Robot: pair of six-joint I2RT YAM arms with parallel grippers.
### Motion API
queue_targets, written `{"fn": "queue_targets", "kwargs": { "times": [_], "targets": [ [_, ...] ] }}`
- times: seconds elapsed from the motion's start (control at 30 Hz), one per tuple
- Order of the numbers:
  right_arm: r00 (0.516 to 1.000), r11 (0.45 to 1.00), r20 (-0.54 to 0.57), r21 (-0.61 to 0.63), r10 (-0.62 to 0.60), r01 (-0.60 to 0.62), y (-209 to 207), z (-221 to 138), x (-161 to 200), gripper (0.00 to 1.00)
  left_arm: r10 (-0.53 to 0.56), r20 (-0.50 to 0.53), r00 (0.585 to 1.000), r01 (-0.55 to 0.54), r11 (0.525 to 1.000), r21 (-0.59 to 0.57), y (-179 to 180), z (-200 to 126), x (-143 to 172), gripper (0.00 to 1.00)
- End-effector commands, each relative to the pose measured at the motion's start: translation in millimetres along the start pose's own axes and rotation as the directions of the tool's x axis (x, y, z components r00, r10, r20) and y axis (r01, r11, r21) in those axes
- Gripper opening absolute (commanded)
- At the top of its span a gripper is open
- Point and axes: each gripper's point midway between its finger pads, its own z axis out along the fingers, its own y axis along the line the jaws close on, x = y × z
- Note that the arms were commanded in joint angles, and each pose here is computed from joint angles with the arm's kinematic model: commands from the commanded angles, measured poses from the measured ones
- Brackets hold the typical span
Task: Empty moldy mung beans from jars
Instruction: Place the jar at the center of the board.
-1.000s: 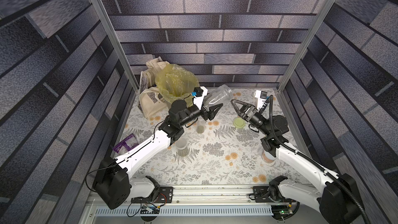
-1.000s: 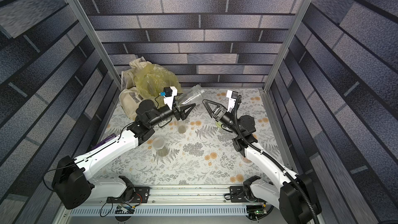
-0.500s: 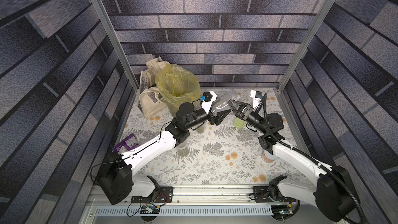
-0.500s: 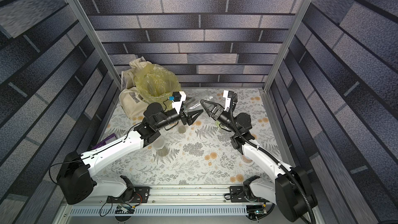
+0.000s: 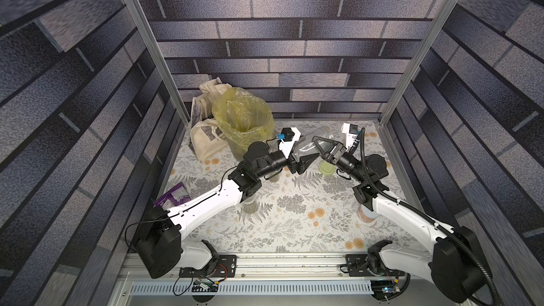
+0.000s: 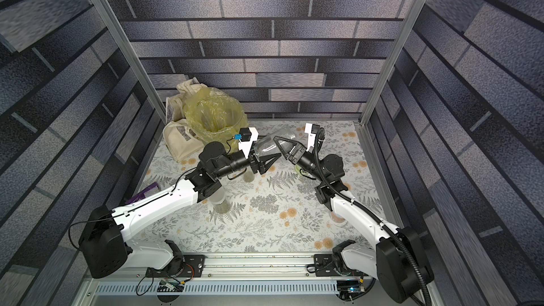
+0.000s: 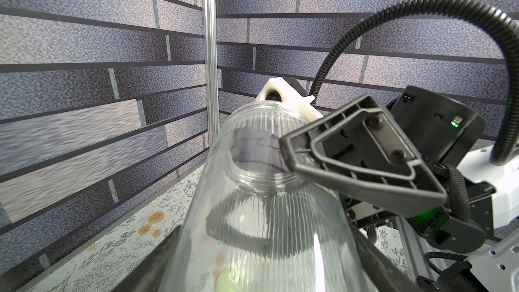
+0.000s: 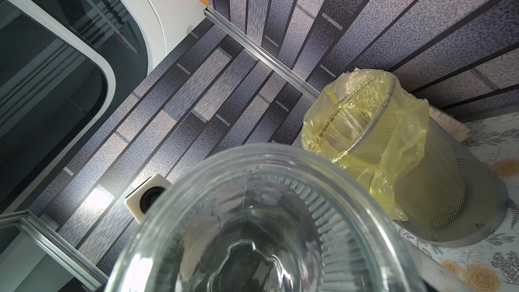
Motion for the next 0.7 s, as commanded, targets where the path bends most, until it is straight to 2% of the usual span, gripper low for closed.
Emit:
{"fn": "queue_targets", "kwargs": {
  "times": [0.0,0.67],
  "targets": [
    [0.997,0.996,0.031,-0.054,-0.069,0.071,21.0,5.8,-11.9,0.93,0.075,0.128,0.989,-0.079,0.996,0.031,-13.6,-5.4,-41.3,0.54],
    [0.992,0.992,0.041,0.036,-0.120,0.118,-2.8,11.1,-14.2,0.88,0.031,0.139,0.990,-0.043,0.996,0.083,-28.0,8.2,-32.8,0.55]
  ]
}}
